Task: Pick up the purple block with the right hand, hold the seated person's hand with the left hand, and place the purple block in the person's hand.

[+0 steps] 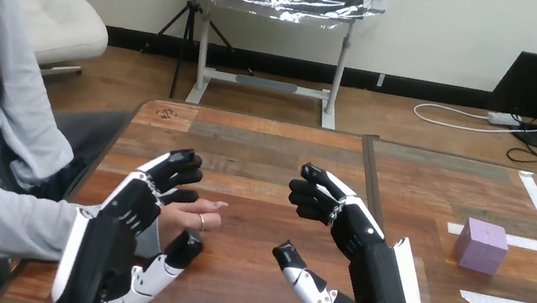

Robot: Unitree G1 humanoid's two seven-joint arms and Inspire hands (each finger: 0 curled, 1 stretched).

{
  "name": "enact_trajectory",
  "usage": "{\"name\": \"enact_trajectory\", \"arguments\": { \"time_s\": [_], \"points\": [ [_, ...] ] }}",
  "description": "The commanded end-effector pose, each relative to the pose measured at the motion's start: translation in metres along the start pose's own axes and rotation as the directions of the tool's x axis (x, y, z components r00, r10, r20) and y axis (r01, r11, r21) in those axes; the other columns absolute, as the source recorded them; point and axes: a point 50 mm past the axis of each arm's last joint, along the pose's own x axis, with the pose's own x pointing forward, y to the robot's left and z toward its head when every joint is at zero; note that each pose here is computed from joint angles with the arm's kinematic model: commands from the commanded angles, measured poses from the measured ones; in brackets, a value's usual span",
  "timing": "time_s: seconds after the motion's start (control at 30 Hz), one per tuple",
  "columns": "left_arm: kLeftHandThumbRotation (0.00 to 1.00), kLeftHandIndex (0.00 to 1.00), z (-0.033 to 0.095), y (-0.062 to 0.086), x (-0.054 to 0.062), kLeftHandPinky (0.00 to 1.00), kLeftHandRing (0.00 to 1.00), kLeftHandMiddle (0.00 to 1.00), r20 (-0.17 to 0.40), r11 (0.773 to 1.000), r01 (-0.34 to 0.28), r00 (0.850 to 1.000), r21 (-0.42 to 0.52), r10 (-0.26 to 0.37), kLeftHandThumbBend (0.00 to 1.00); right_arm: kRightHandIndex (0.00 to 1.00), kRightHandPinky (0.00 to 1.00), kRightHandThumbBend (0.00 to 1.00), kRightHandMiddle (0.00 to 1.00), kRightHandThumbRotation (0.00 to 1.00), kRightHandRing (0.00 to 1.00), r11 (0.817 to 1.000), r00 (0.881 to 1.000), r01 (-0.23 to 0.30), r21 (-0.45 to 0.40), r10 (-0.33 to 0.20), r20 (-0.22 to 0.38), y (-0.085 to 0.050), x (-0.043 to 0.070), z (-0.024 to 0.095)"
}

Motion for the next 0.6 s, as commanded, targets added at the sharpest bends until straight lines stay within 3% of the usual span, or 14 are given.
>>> {"name": "enact_trajectory", "arguments": {
  "time_s": [0.0,0.57],
  "points": [
    [0.57,0.78,0.0092,0.0098,0.0159,0.72,0.78,0.80,0.090,0.999,0.009,0.996,0.035,-0.013,0.76,0.82,0.74,0.47,0.78,0.24,0.76,1.000,0.995,0.015,-0.010,-0.013,0.104,-0.0038,0.0255,0.0116],
    [0.56,0.79,0.0111,0.0175,0.0131,0.74,0.80,0.81,0.086,0.998,0.008,0.996,0.063,-0.013,0.74,0.83,0.74,0.47,0.77,0.27,0.75,0.999,0.995,0.034,0.007,-0.034,0.098,-0.0041,0.0301,0.0092]
  ]
}}
